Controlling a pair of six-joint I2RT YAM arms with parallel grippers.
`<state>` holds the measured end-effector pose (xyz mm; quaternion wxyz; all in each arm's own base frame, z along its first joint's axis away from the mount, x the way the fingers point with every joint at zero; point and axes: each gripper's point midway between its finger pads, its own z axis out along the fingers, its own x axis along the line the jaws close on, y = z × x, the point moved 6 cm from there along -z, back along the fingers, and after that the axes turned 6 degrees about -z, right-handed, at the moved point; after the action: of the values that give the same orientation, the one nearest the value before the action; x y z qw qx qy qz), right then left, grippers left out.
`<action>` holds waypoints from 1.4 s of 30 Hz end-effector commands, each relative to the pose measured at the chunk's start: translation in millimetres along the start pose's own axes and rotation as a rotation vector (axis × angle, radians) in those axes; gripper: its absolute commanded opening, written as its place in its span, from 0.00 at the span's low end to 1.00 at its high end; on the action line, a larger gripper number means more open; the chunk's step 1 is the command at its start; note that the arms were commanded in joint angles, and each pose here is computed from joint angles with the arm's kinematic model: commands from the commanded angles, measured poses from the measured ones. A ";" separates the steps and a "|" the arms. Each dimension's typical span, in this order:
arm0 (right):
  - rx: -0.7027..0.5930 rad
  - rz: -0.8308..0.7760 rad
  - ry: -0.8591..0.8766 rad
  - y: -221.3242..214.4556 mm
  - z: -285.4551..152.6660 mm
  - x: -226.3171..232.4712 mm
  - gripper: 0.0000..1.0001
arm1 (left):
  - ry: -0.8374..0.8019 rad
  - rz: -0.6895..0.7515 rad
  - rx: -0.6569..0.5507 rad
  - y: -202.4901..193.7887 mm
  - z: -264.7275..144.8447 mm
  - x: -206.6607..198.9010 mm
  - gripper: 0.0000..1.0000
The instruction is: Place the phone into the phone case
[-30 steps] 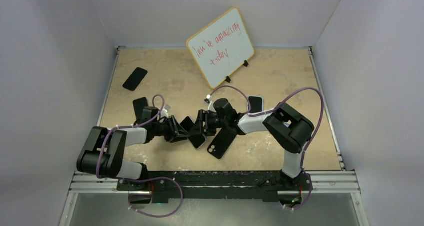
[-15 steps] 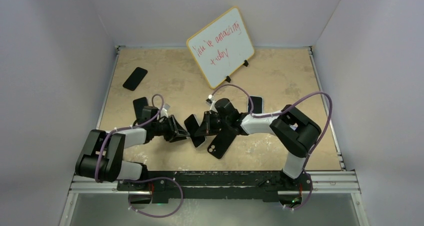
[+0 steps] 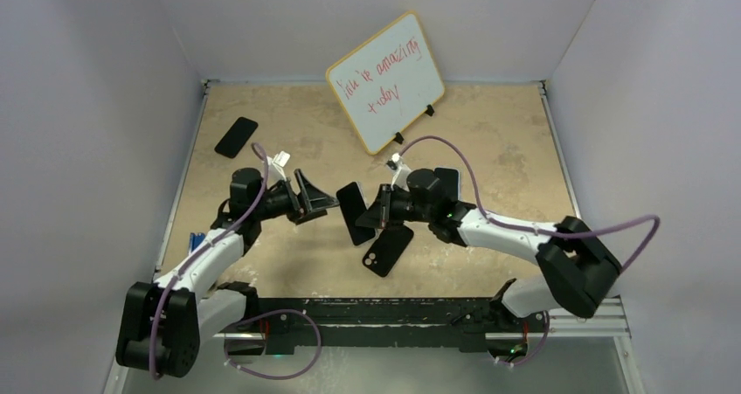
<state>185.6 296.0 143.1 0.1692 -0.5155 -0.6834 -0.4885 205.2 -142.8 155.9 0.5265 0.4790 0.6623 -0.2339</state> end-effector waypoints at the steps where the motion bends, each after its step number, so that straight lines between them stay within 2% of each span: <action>1: -0.208 -0.130 0.182 31.0 -29.6 44.0 0.00 | -0.171 0.081 -0.001 7.9 -7.5 -42.5 0.81; 9: -0.342 -0.211 0.354 38.7 -64.3 77.1 0.00 | -0.387 0.158 -0.047 9.8 -22.9 -85.7 0.83; 15: -0.356 -0.212 0.452 39.3 -69.4 89.4 0.00 | -0.516 0.171 -0.064 11.7 -28.9 -106.0 0.75; 26: -0.347 -0.218 0.508 42.5 -66.3 96.6 0.00 | -0.540 0.145 -0.023 1.5 -16.2 -105.4 0.67; 28: -0.349 -0.207 0.515 42.6 -64.3 95.9 0.00 | -0.554 0.146 -0.024 -0.3 -14.5 -108.6 0.62; 30: -0.344 -0.204 0.529 41.9 -63.0 95.9 0.00 | -0.570 0.151 -0.026 -1.2 -13.5 -111.7 0.52; 32: -0.333 -0.201 0.526 40.5 -61.6 94.8 0.00 | -0.588 0.159 -0.021 -1.6 -13.5 -115.1 0.35; 33: -0.334 -0.198 0.521 40.0 -61.5 93.5 0.00 | -0.595 0.163 -0.019 -1.8 -13.5 -116.1 0.23; 35: -0.335 -0.191 0.512 38.0 -62.1 91.3 0.04 | -0.606 0.171 -0.019 -1.9 -14.0 -117.2 0.10; 36: -0.334 -0.190 0.510 37.4 -62.9 91.1 0.09 | -0.609 0.175 -0.015 -2.2 -14.0 -117.4 0.00; 42: -0.324 -0.175 0.456 36.6 -70.2 89.4 0.45 | -0.648 0.246 0.029 -6.9 -18.3 -122.4 0.00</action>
<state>163.1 289.2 240.5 0.2106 -0.3684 -0.5897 -0.6871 197.1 -176.8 256.7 0.7030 0.4420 0.4548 -0.3218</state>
